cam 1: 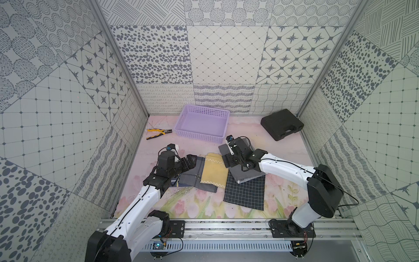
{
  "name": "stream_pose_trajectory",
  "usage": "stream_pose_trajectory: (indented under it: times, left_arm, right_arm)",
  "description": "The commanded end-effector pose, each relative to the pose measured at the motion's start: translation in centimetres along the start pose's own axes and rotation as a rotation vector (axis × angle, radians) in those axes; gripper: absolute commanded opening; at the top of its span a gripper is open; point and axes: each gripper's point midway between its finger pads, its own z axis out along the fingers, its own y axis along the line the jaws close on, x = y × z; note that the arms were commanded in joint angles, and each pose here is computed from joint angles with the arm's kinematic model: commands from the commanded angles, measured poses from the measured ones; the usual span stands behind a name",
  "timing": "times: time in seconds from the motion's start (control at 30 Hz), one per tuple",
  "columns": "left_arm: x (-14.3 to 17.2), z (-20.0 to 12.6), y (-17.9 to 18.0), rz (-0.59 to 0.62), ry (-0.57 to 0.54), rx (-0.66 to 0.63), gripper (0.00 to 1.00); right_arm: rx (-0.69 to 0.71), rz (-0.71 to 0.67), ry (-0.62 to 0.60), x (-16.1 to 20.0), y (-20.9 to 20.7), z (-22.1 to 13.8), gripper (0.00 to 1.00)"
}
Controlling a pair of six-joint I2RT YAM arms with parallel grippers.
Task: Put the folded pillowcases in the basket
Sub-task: Adjust the pillowcase on the pillowcase.
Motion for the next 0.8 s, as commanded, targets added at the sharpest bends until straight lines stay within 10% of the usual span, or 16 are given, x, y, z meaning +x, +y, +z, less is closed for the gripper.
stream_pose_trajectory:
  times: [0.0,0.77]
  left_arm:
    - [0.9,-0.6,-1.5,0.017,0.015,0.095,1.00]
    - [1.9,-0.7,-1.1,0.021,0.025,0.109,0.99]
  right_arm:
    - [0.065,-0.037,0.040,0.4,-0.1,0.9,0.89]
    - [0.201,-0.097,0.191,2.0,-0.1,7.1,0.54]
